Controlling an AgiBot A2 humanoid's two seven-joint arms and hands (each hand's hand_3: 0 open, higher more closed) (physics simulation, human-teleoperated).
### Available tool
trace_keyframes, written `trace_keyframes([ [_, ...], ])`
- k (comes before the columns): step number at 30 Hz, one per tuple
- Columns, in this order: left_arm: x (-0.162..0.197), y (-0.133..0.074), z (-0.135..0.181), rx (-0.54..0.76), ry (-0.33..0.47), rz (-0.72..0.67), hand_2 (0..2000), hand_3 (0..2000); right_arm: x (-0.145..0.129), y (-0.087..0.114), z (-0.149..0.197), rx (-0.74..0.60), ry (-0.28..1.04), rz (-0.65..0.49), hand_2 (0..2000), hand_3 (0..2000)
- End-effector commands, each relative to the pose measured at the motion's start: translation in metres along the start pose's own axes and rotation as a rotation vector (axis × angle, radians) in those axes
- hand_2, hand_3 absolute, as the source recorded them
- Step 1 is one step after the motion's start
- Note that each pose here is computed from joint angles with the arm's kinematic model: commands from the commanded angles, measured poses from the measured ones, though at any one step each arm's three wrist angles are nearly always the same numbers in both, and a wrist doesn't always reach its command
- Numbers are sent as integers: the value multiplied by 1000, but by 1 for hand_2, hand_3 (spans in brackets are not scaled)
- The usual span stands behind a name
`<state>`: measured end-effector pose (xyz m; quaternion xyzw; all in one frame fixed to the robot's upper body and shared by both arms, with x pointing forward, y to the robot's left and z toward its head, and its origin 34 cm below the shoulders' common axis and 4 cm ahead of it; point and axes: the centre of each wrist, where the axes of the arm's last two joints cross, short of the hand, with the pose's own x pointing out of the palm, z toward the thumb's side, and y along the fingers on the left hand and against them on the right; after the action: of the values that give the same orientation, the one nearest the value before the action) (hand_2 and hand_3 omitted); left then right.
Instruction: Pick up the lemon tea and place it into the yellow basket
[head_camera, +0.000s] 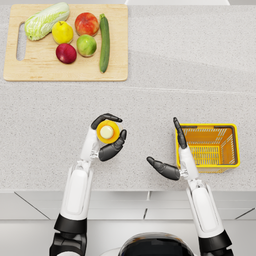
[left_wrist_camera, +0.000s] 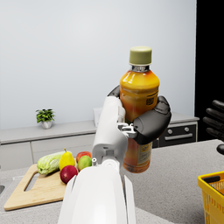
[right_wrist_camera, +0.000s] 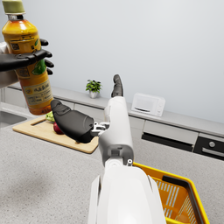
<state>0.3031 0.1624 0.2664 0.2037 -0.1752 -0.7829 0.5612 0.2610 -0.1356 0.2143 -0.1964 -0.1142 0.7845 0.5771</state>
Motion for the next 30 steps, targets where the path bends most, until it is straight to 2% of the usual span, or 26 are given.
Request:
trace_keyframes([
  [1, 41, 13, 18, 74, -25, -139, 2000, 2000, 13, -13, 6, -30, -4, 33, 0, 0],
  [8, 85, 5, 15, 65, -60, -286, 2000, 2000, 24, -32, 10, -50, 4, 49, 0, 0],
  [11, 96, -1, 16, 68, -70, -322, 2000, 2000, 26, -35, 11, -54, 1, 86, 0, 0],
  [15, 103, -6, 13, 52, -62, -343, 2000, 2000, 26, -38, 15, -72, 3, 192, 0, 0],
  [16, 102, -6, 12, 46, -56, -338, 2000, 2000, 25, -38, 16, -74, 6, 200, 1361, 327],
  [17, 101, -6, 12, 48, -49, -347, 2000, 2000, 24, -37, 17, -79, 16, 276, 2000, 653],
  [18, 98, -5, 11, 49, -45, -344, 2000, 2000, 24, -37, 16, -74, 25, 354, 2000, 980],
  [20, 97, -5, 10, 43, -42, -340, 2000, 2000, 25, -37, 18, -76, 32, 376, 2000, 1633],
  [21, 97, -7, 7, 34, -40, -346, 639, 1673, 25, -37, 18, -72, 38, 393, 2000, 1960],
  [22, 95, -8, 5, 26, -37, -326, 0, 1347, 25, -37, 17, -70, 40, 391, 2000, 2000],
  [26, 88, -15, 7, 27, -28, -282, 0, 40, 16, -41, 24, -89, 43, 333, 2000, 2000],
  [28, 70, -26, 9, 23, -10, -211, 0, 0, 5, -45, 32, -118, 44, 281, 2000, 2000],
  [30, 43, -40, 16, 34, 31, -129, 0, 0, -19, -48, 40, -158, 44, 190, 2000, 2000],
])
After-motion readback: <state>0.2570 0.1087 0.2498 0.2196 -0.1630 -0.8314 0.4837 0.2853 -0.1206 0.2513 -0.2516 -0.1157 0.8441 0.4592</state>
